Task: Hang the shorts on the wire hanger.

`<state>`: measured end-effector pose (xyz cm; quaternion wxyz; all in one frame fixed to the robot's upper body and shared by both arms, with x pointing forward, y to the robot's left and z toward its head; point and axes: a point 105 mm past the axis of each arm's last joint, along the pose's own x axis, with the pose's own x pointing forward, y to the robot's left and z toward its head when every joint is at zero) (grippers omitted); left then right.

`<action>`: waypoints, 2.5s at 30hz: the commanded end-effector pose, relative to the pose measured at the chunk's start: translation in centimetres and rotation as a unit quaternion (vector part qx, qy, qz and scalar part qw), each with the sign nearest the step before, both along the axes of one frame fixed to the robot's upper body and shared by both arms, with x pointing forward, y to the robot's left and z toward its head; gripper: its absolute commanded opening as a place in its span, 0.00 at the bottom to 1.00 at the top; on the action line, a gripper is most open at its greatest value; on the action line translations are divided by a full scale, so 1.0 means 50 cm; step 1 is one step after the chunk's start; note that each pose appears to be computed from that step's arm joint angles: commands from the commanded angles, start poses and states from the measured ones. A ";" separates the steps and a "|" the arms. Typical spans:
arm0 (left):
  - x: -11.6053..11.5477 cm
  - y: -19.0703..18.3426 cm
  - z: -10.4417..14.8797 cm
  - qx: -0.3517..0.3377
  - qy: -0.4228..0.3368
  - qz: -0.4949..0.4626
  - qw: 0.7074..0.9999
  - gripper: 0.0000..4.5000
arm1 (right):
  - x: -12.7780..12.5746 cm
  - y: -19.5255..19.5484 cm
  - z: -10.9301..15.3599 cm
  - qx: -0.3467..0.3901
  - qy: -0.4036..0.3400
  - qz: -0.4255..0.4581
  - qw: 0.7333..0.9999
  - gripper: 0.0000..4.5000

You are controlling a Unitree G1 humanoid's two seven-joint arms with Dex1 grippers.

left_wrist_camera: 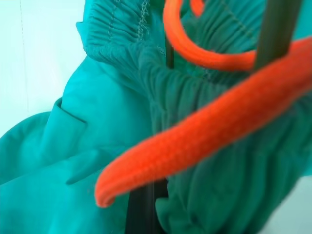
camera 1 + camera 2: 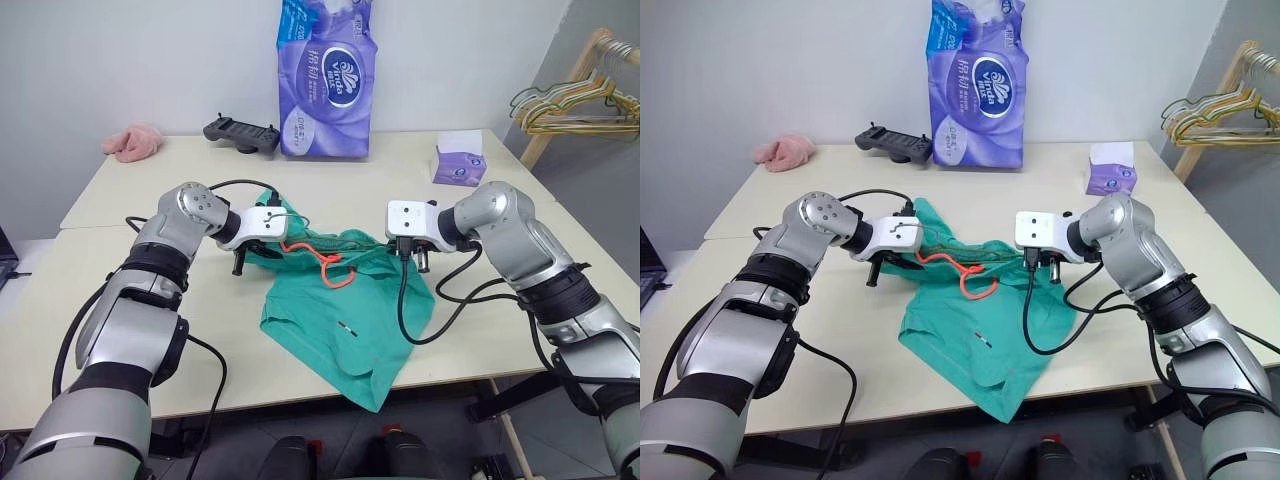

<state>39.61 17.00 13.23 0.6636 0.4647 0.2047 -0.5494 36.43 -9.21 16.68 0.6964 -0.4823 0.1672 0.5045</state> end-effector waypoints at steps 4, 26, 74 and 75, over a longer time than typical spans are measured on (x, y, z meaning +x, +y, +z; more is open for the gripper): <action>0.009 0.007 0.033 0.000 -0.027 0.001 1.000 0.00 | 0.000 -0.008 0.030 0.001 -0.018 0.005 1.000 0.00; 0.014 0.014 0.030 0.015 -0.036 0.007 0.999 0.00 | -0.027 -0.056 0.066 -0.018 -0.017 0.001 1.000 0.00; 0.014 0.014 0.038 0.008 -0.035 0.012 0.999 0.00 | 0.008 -0.043 0.010 0.041 -0.015 -0.045 0.998 0.01; 0.014 0.014 0.038 0.008 -0.035 0.012 0.999 0.00 | 0.007 -0.044 0.010 0.039 -0.016 -0.044 0.998 0.01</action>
